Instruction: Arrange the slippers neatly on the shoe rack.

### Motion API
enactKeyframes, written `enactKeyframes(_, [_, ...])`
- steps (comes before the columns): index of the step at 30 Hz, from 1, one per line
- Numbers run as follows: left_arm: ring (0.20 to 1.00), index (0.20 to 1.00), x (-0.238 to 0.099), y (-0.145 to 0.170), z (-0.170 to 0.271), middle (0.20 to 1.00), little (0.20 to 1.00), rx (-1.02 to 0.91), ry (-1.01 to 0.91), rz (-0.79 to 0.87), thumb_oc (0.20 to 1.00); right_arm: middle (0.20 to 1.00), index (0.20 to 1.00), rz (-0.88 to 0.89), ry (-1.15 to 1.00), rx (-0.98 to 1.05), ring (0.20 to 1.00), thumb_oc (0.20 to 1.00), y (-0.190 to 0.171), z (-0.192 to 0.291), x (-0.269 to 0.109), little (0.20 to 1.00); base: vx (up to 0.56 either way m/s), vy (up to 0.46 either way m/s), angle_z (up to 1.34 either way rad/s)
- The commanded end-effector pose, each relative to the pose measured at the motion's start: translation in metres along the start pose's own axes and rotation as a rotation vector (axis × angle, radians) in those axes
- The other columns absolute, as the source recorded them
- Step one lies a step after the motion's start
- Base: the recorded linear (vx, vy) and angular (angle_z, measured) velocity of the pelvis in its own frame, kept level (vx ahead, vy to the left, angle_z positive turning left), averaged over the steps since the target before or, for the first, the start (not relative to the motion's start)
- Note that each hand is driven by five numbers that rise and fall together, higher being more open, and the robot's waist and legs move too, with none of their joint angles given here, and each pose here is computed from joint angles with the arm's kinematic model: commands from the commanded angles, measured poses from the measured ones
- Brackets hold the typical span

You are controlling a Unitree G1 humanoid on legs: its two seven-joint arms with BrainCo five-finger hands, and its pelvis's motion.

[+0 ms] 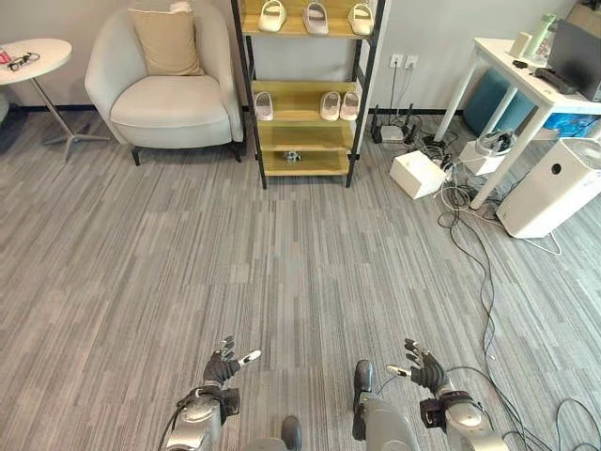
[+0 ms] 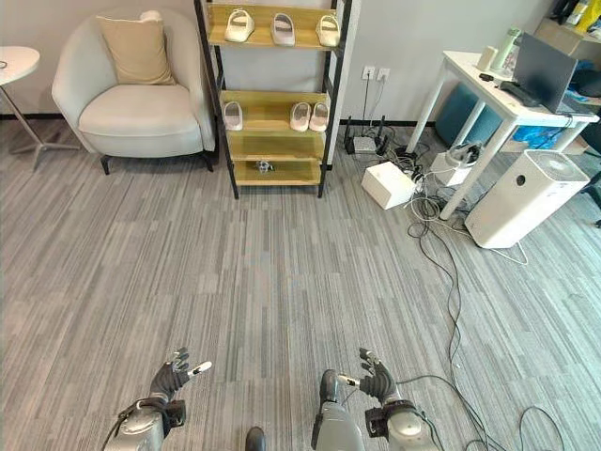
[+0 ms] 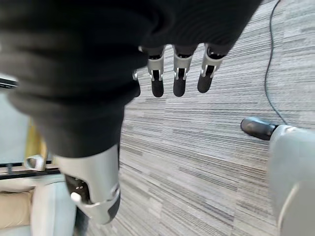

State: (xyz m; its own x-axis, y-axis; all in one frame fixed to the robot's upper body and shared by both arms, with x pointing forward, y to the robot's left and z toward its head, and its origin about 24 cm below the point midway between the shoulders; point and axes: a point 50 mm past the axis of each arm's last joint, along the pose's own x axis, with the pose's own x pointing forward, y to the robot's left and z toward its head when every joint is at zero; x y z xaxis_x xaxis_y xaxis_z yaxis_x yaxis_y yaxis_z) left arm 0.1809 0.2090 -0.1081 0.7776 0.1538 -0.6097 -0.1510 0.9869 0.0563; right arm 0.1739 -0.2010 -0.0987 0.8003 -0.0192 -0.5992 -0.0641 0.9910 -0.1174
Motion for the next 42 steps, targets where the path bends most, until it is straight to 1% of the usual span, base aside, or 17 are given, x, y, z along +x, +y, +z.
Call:
enactKeyframes(1, [1.0,1.0,0.009,-0.01,0.031,1.0,1.0,-0.057,-0.122,-0.032,1.0,1.0,1.0,-0.012,-0.106,-0.028,1.0,1.0,-0.015,0.021,0.0,1.0,0.24,-0.233,0.05])
enactKeyframes(5, [1.0,1.0,0.012,-0.011,0.036,1.0,1.0,-0.089,-0.13,-0.03,1.0,1.0,1.0,-0.011,-0.102,-0.039,1.0,1.0,-0.025,0.02,-0.004,1.0,0.32,-0.178,0.09])
enactKeyframes(12, [1.0,1.0,0.01,-0.008,0.027,1.0,1.0,-0.033,-0.094,-0.022,1.0,1.0,1.0,-0.037,-0.057,-0.054,1.0,1.0,-0.029,0.007,-0.008,1.0,0.43,0.099,-0.15])
enactKeyframes(16, [1.0,1.0,0.006,-0.002,0.021,1.0,1.0,-0.013,-0.087,-0.024,1.0,1.0,1.0,0.021,-0.065,-0.044,1.0,1.0,-0.011,0.012,-0.004,1.0,0.46,0.3,-0.4])
enactKeyframes(18, [1.0,1.0,0.006,0.003,0.025,1.0,1.0,-0.005,-0.098,-0.017,1.0,1.0,1.0,0.049,-0.104,-0.043,1.0,1.0,-0.002,0.024,0.003,1.0,0.2,0.198,-0.46])
enactKeyframes(23, [1.0,1.0,0.007,0.006,0.03,1.0,1.0,0.003,-0.116,-0.018,1.0,1.0,1.0,0.055,-0.105,-0.036,1.0,1.0,-0.002,0.023,0.001,1.0,0.24,0.077,0.22])
enactKeyframes(28, [1.0,1.0,0.013,0.0,0.037,1.0,1.0,0.012,-0.124,-0.02,1.0,1.0,1.0,0.038,-0.095,-0.042,1.0,1.0,-0.007,0.017,-0.007,1.0,0.49,-0.191,0.22])
enactKeyframes(32, [1.0,1.0,0.013,-0.008,0.034,1.0,1.0,0.018,-0.113,-0.048,1.0,1.0,1.0,0.044,-0.071,-0.046,1.0,1.0,-0.01,0.01,-0.009,1.0,0.19,-0.143,0.57])
enactKeyframes(38, [1.0,1.0,0.016,-0.013,0.037,1.0,1.0,-0.013,-0.112,-0.049,1.0,1.0,1.0,0.061,-0.075,-0.07,1.0,1.0,-0.014,0.014,-0.007,1.0,0.22,-0.221,-0.12])
enactKeyframes(42, [1.0,1.0,0.013,-0.009,0.025,1.0,1.0,-0.006,-0.073,-0.027,1.0,1.0,1.0,0.037,-0.048,-0.065,1.0,1.0,-0.019,0.006,-0.01,1.0,0.36,0.014,-0.21])
